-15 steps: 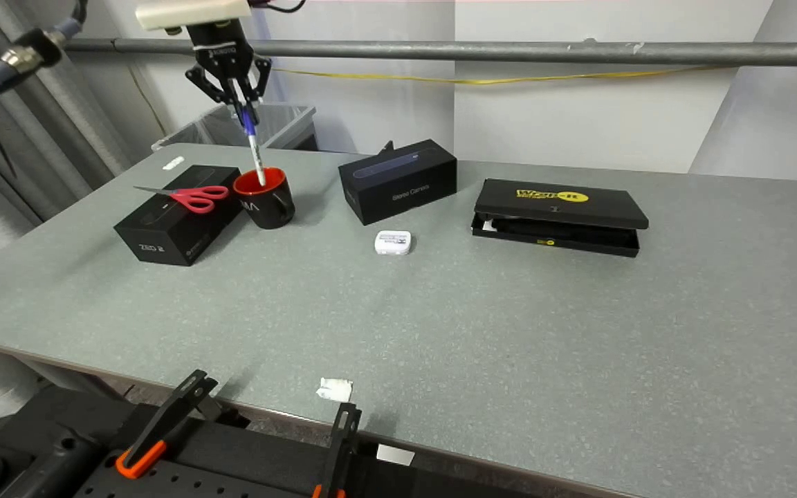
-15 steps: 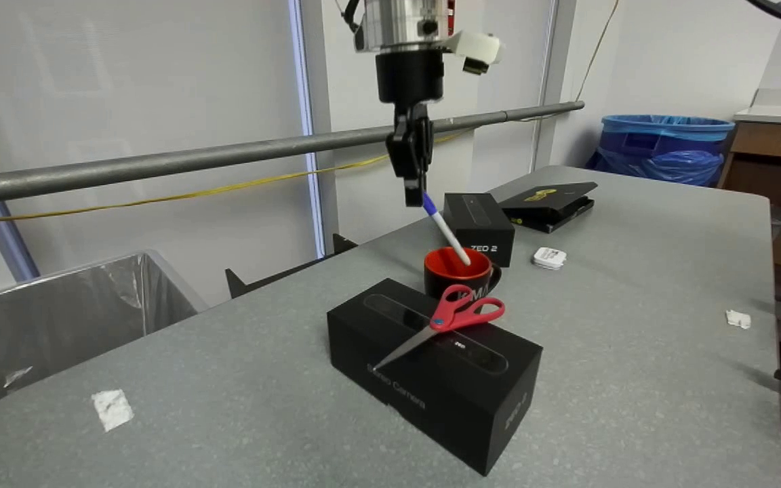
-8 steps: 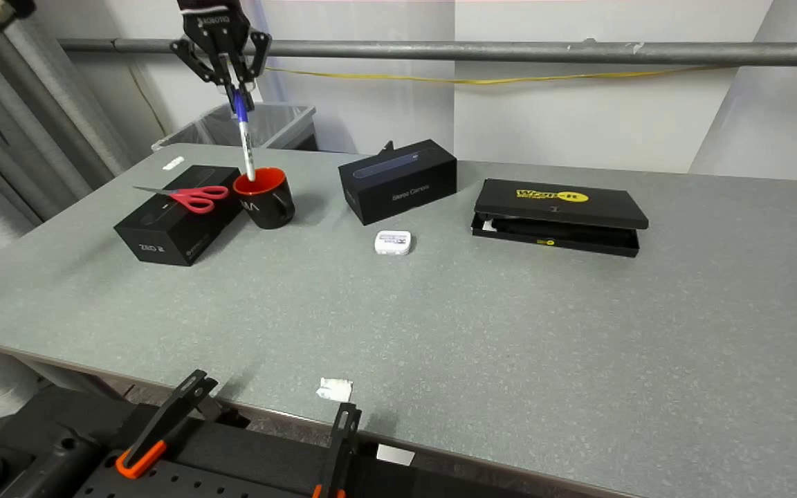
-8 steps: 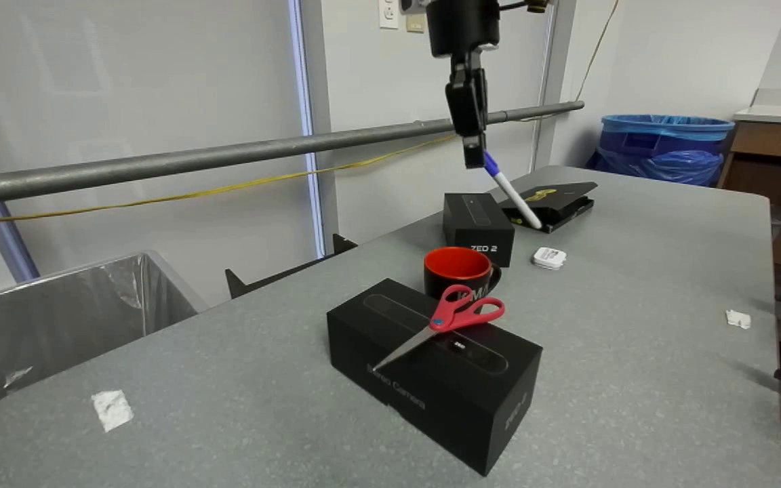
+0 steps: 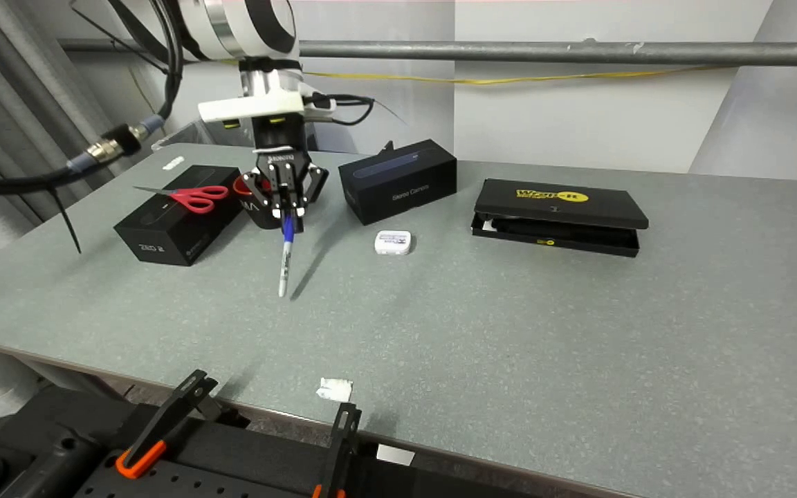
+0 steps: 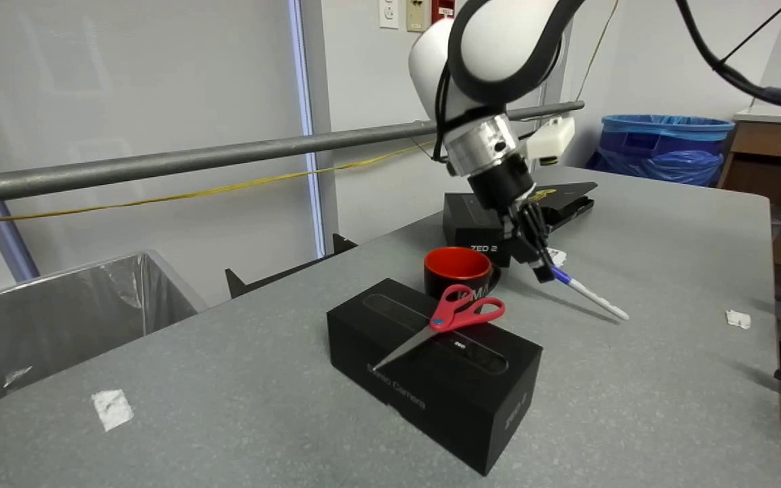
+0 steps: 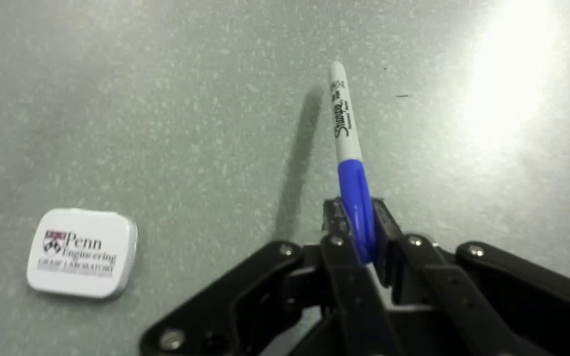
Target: Take the marker out of the mug and put it on the table
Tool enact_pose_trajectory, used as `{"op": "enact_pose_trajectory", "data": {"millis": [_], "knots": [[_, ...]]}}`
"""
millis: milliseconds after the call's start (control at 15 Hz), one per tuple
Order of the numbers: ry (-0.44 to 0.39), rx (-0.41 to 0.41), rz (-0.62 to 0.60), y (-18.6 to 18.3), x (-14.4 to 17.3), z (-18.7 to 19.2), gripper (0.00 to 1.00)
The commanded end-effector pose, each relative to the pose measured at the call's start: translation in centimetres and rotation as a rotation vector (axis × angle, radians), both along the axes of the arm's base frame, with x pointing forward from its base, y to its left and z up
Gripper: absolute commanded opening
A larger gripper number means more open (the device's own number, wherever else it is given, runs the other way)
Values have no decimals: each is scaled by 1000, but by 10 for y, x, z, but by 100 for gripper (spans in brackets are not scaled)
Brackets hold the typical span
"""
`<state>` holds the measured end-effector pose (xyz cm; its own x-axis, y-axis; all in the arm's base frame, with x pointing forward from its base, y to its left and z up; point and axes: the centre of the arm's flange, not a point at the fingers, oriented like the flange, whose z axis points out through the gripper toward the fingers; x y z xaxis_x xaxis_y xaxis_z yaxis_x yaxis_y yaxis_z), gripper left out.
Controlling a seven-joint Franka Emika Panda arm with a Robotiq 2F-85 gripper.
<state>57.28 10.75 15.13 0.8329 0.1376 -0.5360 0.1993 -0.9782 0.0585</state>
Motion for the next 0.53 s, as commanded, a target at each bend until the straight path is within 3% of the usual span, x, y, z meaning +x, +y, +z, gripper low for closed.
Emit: {"op": "enact_pose_trajectory", "data": {"millis": [0, 200, 267, 333, 467], "knots": [[87, -112, -110, -11, 4, -27, 4], [135, -185, -171, -16, -7, -30, 4], [140, -195, -184, -16, -8, -28, 40], [146, -202, -188, -15, -9, -24, 41], [143, -217, -196, -14, -8, -18, 55]]}}
